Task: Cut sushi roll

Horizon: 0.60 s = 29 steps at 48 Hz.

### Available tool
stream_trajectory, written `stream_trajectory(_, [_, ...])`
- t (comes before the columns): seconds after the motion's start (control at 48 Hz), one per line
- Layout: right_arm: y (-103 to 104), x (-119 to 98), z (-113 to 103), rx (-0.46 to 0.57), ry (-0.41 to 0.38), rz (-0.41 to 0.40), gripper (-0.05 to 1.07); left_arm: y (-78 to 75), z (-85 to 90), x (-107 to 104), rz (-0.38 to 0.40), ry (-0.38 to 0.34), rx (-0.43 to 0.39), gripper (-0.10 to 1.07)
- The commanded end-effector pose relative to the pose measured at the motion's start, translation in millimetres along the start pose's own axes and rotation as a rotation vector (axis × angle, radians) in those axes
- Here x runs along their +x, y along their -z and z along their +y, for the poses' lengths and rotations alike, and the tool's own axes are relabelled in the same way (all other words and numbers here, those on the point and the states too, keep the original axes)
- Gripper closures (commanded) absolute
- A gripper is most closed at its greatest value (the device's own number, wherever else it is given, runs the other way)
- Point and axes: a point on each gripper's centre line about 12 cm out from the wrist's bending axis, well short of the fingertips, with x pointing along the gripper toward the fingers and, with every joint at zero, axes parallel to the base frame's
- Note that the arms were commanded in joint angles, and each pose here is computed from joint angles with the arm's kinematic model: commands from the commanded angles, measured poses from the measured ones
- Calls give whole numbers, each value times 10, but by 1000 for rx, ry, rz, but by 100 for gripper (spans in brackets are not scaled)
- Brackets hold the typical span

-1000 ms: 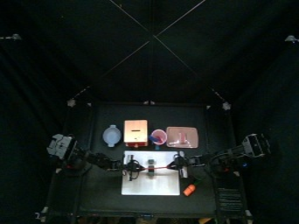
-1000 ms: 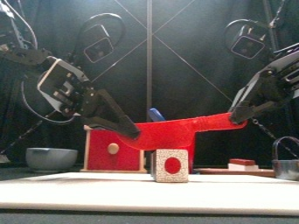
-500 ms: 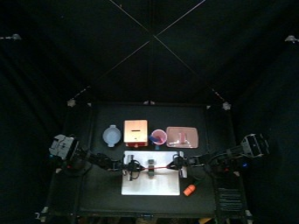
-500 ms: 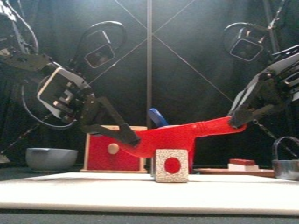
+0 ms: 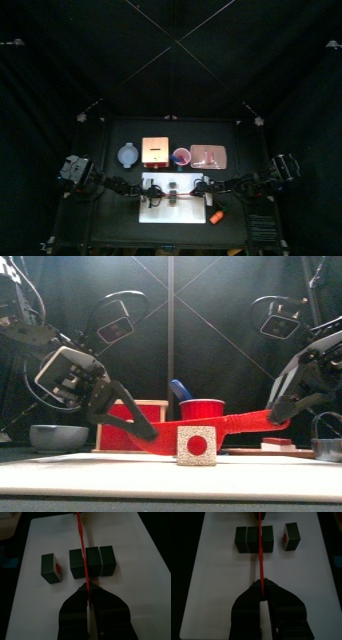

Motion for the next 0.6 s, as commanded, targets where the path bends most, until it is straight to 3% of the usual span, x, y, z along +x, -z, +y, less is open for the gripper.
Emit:
stream_trajectory(0.0, [35,11,51,-10,-13,15,70,72,-18,-6,30,7,1,60])
stream_trajectory(0.333, [31,48,91,2,-17,23,70,27,-135,-50,25,30,-9,60])
stream_trajectory(0.583, [-51,-12,102,1,-25,1,70,-185,-114,-156,-39,31,-21,60])
